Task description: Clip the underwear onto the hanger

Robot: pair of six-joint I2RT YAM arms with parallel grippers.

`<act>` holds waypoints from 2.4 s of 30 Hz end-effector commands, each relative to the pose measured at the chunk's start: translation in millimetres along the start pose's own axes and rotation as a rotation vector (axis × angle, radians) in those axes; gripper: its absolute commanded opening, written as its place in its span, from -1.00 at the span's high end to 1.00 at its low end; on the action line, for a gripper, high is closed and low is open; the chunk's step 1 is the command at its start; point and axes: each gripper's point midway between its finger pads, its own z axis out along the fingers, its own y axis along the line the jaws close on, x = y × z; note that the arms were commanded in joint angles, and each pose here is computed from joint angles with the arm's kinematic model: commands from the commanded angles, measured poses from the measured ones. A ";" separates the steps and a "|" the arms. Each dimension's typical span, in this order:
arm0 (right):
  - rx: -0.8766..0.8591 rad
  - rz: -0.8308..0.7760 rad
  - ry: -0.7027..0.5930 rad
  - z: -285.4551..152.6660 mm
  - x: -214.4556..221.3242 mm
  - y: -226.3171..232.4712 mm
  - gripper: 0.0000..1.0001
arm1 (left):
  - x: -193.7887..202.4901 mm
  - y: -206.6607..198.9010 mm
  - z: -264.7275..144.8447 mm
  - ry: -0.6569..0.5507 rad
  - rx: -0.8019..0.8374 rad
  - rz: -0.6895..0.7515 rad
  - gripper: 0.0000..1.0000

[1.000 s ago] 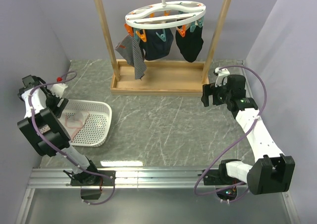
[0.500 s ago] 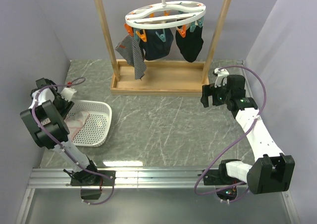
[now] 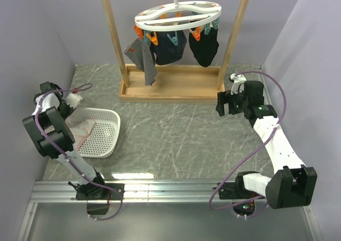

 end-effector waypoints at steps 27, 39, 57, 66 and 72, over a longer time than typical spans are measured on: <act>-0.193 -0.088 -0.093 -38.9 -36.5 39.3 -0.98 | -276.3 -176.8 -396.2 -1.068 0.226 0.197 1.00; -0.448 -0.171 -0.099 -61.3 -20.9 92.8 -0.67 | -278.6 -317.8 -337.5 -0.870 0.698 0.293 1.00; -0.550 -0.442 -0.189 -6.5 -13.9 190.9 -0.40 | -297.1 -355.2 -325.8 -0.766 0.983 0.216 1.00; -0.520 -0.555 -0.186 34.1 -3.0 220.4 -0.67 | -290.4 -365.1 -330.8 -0.745 1.075 0.240 1.00; -0.410 -0.586 -0.196 62.4 -14.3 214.9 0.28 | -288.6 -363.6 -329.1 -0.735 1.069 0.243 1.00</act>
